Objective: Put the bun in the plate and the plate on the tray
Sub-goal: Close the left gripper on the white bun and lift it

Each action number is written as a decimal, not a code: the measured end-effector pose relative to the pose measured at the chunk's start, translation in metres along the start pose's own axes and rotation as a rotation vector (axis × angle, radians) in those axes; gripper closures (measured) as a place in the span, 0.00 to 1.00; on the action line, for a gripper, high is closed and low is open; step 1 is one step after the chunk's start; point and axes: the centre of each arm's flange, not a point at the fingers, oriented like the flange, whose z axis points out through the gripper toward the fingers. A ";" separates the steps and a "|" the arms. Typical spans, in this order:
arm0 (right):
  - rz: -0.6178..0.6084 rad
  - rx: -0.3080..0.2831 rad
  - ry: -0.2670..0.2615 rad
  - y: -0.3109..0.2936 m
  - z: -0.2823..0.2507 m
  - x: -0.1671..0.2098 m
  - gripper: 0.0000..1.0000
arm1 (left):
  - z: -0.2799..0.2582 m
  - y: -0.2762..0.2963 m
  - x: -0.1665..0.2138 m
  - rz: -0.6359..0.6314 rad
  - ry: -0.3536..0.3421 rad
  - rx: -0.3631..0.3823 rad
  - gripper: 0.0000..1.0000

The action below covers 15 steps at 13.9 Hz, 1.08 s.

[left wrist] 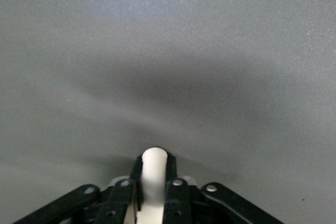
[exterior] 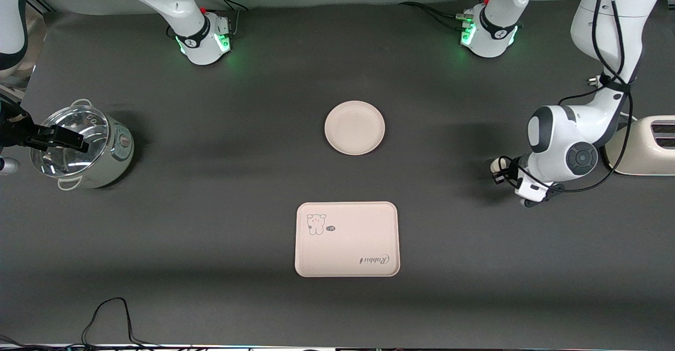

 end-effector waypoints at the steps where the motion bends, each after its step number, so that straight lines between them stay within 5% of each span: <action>1: 0.000 0.000 -0.001 0.000 0.001 0.000 0.00 | -0.003 0.000 0.001 0.000 0.005 -0.002 0.91; 4: -0.007 -0.001 -0.008 -0.004 0.004 0.001 0.00 | -0.050 0.003 0.005 0.001 0.021 -0.006 0.93; 11: -0.109 0.003 0.010 -0.065 0.003 0.002 0.00 | -0.313 -0.008 -0.002 -0.006 0.090 -0.027 0.91; 15: -0.193 0.095 0.018 -0.128 0.002 -0.005 0.00 | -0.381 -0.021 -0.019 0.018 0.120 -0.037 0.90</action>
